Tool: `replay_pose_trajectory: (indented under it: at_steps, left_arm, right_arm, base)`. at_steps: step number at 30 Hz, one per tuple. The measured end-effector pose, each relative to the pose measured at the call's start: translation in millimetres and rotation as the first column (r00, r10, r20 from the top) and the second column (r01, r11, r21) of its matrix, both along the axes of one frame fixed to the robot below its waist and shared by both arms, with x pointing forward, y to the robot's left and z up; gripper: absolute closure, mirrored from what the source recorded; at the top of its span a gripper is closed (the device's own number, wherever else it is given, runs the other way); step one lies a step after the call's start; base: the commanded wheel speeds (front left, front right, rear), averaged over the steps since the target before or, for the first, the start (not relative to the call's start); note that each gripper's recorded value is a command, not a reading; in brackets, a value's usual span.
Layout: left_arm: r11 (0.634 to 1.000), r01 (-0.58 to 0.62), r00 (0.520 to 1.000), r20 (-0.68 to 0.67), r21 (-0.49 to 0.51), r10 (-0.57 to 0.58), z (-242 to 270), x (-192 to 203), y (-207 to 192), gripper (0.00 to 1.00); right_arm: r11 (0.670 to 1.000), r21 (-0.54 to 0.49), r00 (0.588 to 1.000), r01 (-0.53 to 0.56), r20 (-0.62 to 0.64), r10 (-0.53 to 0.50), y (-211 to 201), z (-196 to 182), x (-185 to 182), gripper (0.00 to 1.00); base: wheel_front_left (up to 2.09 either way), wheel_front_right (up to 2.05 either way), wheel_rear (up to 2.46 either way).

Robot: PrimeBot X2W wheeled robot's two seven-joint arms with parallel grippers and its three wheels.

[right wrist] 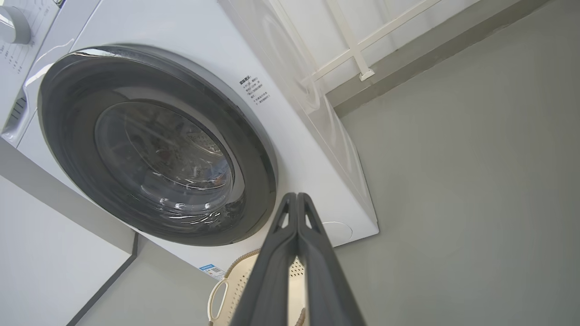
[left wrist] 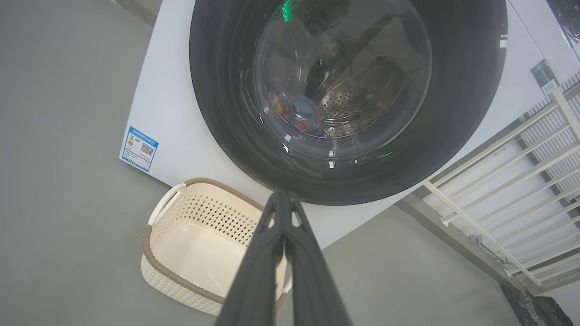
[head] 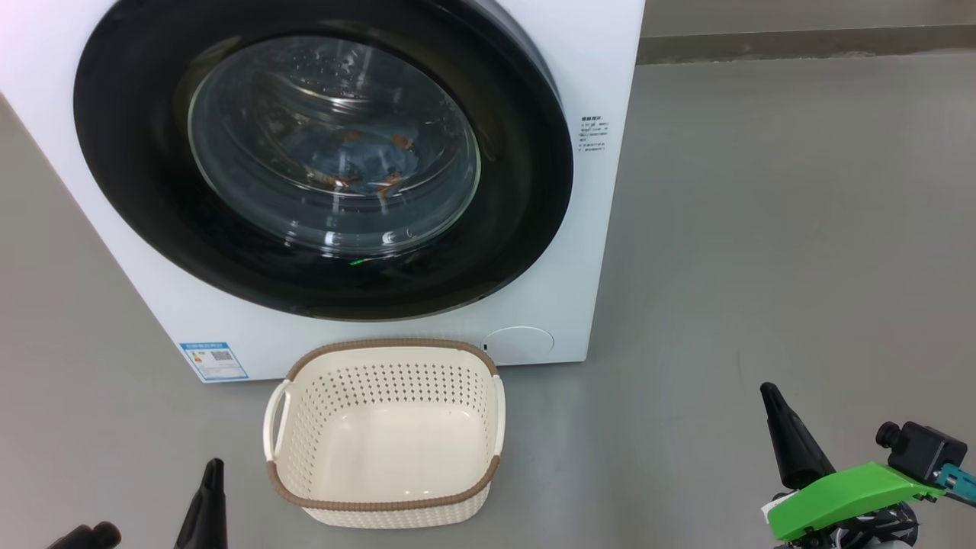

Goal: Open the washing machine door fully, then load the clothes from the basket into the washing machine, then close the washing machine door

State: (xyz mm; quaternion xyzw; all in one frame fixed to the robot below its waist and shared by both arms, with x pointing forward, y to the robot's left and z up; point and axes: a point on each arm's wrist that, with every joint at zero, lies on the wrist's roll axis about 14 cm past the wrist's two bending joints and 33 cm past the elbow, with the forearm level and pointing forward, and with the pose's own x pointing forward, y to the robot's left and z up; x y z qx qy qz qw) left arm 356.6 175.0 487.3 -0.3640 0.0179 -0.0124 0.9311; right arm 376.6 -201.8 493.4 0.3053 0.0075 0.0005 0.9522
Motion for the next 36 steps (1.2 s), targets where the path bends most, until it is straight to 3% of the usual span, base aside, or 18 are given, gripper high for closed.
replay_pose_trajectory:
  at_steps: [21,36]
  left_arm:
    - [0.981,-0.030,0.999,-0.042,-0.189,0.022,-3,6,5,1.00]
    - [0.943,-0.051,0.997,-0.065,-0.330,0.031,-5,10,8,1.00]
  right_arm:
    - [0.976,0.217,0.999,0.032,-0.030,-0.026,-2,-3,2,1.00]
    - [0.922,0.384,0.998,0.053,-0.046,-0.038,-4,-4,4,1.00]
  base:
    - [0.00,0.00,0.00]
    - [0.00,0.00,0.00]
